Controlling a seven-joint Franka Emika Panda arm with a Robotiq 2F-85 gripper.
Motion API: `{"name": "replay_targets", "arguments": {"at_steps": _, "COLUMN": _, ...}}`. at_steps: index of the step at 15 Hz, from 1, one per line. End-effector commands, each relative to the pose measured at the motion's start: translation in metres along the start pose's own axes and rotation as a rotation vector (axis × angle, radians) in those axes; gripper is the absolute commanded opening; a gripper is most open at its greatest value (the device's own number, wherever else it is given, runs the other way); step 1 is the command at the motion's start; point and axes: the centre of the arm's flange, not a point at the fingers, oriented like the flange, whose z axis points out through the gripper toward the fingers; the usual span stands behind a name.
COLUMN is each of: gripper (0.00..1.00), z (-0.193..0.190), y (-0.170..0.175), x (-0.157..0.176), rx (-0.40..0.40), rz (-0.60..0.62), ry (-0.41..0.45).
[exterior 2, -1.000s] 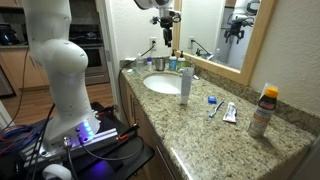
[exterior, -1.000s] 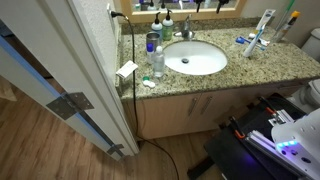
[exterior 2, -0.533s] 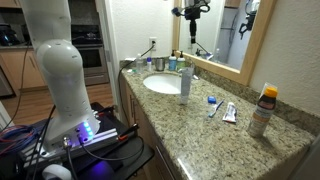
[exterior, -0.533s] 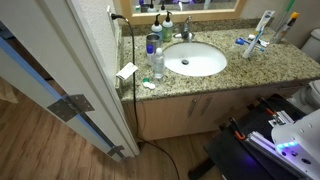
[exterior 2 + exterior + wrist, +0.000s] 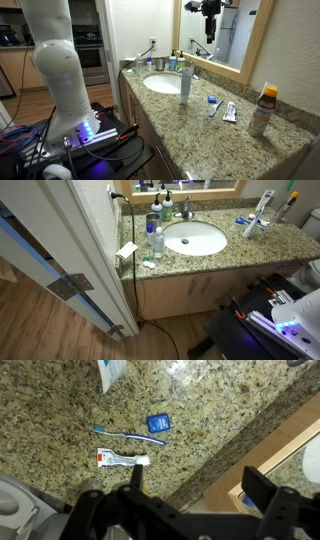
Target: Put the toothbrush inside the silver cup
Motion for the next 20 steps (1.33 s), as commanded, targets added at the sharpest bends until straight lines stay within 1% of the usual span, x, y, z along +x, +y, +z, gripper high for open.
{"name": "replay_targets", "arguments": {"at_steps": 1, "gripper": 1.00, "z": 0.034, "y": 0.027, "x": 0.046, "rx": 0.010, "rz": 0.189, "ry": -0.064}}
{"name": "replay_targets", "arguments": {"at_steps": 3, "gripper": 1.00, "z": 0.061, "y": 0.073, "x": 0.077, "rx": 0.023, "rz": 0.300, "ry": -0.104}}
{"name": "replay_targets", "arguments": {"at_steps": 4, "gripper": 1.00, "z": 0.072, "y": 0.094, "x": 0.088, "rx": 0.022, "rz": 0.364, "ry": -0.117}}
{"name": "replay_targets", "arguments": {"at_steps": 5, "gripper": 1.00, "z": 0.085, "y": 0.109, "x": 0.091, "rx": 0.010, "rz": 0.426, "ry": -0.148}}
{"name": "replay_targets", "arguments": {"at_steps": 6, "gripper": 1.00, "z": 0.064, "y": 0.092, "x": 0.082, "rx": -0.003, "rz": 0.348, "ry": -0.116}}
{"name": "replay_targets", "arguments": {"at_steps": 7, "gripper": 1.00, "z": 0.072, "y": 0.106, "x": 0.090, "rx": -0.013, "rz": 0.369, "ry": -0.122}}
{"name": "replay_targets", "arguments": {"at_steps": 8, "gripper": 1.00, "z": 0.073, "y": 0.108, "x": 0.092, "rx": -0.015, "rz": 0.370, "ry": -0.122}}
{"name": "replay_targets", "arguments": {"at_steps": 11, "gripper": 1.00, "z": 0.065, "y": 0.092, "x": 0.083, "rx": -0.002, "rz": 0.349, "ry": -0.118}}
{"name": "replay_targets", "arguments": {"at_steps": 12, "gripper": 1.00, "z": 0.089, "y": 0.088, "x": 0.085, "rx": -0.034, "rz": 0.431, "ry": -0.119}}
{"name": "replay_targets", "arguments": {"at_steps": 13, "gripper": 1.00, "z": 0.116, "y": 0.092, "x": 0.086, "rx": -0.055, "rz": 0.511, "ry": -0.145}}
{"name": "replay_targets", "arguments": {"at_steps": 16, "gripper": 1.00, "z": 0.178, "y": 0.115, "x": 0.088, "rx": -0.072, "rz": 0.683, "ry": -0.156}}
{"name": "replay_targets", "arguments": {"at_steps": 18, "gripper": 1.00, "z": 0.208, "y": 0.129, "x": 0.085, "rx": -0.099, "rz": 0.800, "ry": -0.182}}
{"name": "replay_targets", "arguments": {"at_steps": 19, "gripper": 1.00, "z": 0.185, "y": 0.119, "x": 0.087, "rx": -0.104, "rz": 0.711, "ry": -0.159}}
{"name": "replay_targets", "arguments": {"at_steps": 20, "gripper": 1.00, "z": 0.200, "y": 0.124, "x": 0.087, "rx": -0.123, "rz": 0.724, "ry": -0.163}}
